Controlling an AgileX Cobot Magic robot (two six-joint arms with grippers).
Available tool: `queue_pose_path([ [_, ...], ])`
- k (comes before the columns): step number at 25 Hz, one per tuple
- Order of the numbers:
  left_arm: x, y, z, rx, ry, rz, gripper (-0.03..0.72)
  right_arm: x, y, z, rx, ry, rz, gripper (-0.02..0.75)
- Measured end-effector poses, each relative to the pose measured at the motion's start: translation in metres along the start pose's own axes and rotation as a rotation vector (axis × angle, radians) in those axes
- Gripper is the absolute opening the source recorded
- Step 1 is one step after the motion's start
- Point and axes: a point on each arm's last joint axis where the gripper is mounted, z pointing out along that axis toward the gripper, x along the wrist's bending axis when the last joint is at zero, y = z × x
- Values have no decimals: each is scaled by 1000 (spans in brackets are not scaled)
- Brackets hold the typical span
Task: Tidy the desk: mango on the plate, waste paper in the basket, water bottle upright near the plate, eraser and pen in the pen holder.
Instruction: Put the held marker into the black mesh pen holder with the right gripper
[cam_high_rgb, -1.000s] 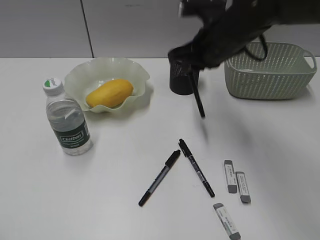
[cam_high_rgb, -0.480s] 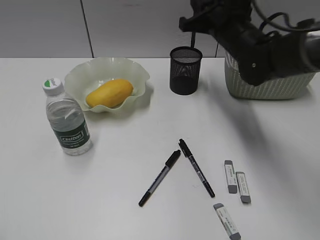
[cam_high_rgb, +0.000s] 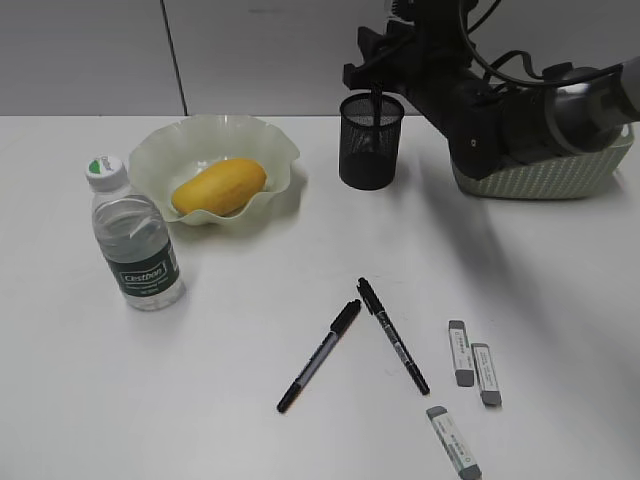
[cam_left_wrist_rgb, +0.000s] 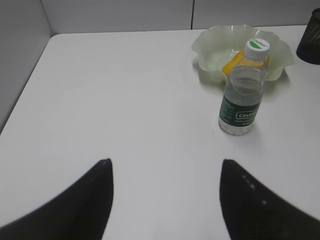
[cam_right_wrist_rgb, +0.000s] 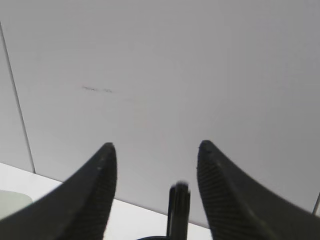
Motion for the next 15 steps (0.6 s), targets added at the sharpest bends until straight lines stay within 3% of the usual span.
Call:
queue_pose_path([
  [2,0,0,0,0,0,0,499,0,2,0,4,0,0,460],
  [5,0,0,0,0,0,0,499,0,23,-4,64,5,2,503],
  [11,0,0,0,0,0,0,499,1,116,-56,510,48,-43,475],
  [15,0,0,0,0,0,0,499,-3,143,-126,825,49,-75,417],
])
